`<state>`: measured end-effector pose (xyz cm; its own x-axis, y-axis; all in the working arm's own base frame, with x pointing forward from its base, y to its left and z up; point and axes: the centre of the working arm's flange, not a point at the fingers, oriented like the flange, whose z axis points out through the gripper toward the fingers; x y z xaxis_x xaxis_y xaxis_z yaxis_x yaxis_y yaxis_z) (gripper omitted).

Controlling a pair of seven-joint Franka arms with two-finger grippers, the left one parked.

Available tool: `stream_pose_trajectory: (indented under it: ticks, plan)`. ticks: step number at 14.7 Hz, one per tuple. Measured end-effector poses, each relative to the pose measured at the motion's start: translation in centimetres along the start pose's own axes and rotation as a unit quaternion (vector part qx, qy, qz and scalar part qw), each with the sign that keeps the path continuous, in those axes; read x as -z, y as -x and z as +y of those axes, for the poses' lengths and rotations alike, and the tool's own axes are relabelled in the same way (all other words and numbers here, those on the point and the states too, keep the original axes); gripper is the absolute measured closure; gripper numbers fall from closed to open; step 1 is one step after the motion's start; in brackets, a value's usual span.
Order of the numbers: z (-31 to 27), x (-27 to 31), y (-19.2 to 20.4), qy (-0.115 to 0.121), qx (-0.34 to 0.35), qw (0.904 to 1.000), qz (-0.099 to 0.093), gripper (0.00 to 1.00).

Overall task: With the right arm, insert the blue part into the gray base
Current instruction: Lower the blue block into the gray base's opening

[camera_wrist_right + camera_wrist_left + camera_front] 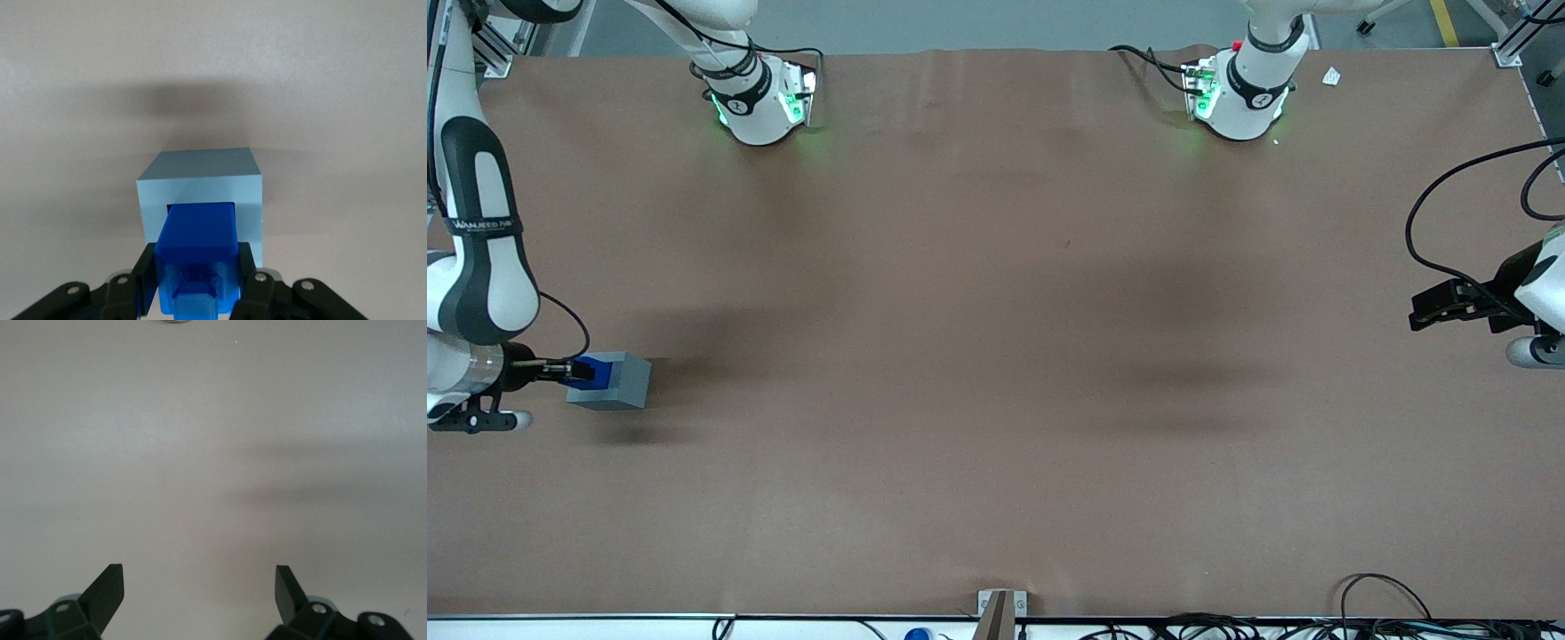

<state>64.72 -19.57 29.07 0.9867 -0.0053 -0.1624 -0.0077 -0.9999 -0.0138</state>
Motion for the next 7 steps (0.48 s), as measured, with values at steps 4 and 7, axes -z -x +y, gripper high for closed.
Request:
stream_pose_trajectory:
  ticks: [4, 7]
  plan:
    - [-0.02, -0.03, -0.03, 0.000, 0.000, 1.0000, 0.001, 0.49]
    - [-0.26, -0.35, -0.32, 0.000, 0.003, 1.0000, 0.005, 0.34]
